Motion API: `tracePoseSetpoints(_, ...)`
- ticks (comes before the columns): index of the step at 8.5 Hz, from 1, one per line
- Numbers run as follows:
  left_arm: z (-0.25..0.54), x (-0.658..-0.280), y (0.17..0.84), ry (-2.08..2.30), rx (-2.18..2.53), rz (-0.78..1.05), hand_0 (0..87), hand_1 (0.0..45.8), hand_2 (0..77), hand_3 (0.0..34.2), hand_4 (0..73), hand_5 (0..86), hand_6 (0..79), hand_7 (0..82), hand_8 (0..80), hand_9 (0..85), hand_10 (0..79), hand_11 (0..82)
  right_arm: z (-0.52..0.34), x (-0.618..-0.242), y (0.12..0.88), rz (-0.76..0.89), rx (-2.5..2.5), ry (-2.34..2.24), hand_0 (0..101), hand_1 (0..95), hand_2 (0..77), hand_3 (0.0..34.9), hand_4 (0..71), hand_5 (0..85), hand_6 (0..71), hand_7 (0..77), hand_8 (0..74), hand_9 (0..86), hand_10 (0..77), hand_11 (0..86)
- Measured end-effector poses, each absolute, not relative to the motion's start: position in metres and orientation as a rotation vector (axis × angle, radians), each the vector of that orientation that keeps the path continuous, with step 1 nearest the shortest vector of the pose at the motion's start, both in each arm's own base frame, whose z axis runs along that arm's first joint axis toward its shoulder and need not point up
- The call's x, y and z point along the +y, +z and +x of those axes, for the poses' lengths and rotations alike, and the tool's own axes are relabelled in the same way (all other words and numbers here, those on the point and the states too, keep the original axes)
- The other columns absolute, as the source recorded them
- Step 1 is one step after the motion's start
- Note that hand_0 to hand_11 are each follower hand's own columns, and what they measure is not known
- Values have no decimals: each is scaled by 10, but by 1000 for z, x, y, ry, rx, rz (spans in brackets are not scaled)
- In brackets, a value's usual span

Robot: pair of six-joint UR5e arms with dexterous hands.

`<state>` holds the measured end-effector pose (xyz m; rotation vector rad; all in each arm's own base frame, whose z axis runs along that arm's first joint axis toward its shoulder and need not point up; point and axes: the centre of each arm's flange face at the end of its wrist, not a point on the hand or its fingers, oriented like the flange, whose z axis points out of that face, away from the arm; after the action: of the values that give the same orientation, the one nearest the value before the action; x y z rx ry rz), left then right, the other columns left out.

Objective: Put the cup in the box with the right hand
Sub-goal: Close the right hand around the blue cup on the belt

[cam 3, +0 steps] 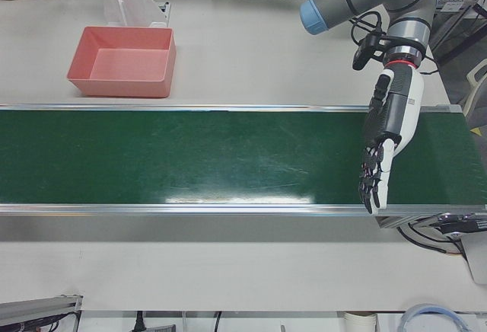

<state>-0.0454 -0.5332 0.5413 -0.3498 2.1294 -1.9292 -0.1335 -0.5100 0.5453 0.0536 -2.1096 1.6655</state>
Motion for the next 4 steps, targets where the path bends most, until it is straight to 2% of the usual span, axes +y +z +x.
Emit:
tracePoseSetpoints(1, -45, -533, 541, -1929, 2130, -350, 0, 5, 5, 0, 11, 5, 5, 5, 0, 0, 0, 0, -136, -509, 545, 50, -2108, 1663, 452, 115, 65, 1, 104, 38, 33, 131, 5, 44, 16, 38)
tracePoseSetpoints(2, -45, -533, 541, -1929, 2130, -349, 0, 5, 5, 0, 11, 5, 0, 5, 0, 0, 0, 0, -138, -509, 546, 46, -2106, 1660, 439, 115, 147, 0, 76, 38, 33, 131, 5, 54, 16, 49)
tracePoseSetpoints(4, -45, -533, 541, -1929, 2130, -349, 0, 5, 5, 0, 11, 5, 5, 5, 0, 0, 0, 0, -142, -508, 545, 47, -2107, 1660, 438, 104, 147, 0, 87, 38, 38, 131, 5, 54, 22, 49)
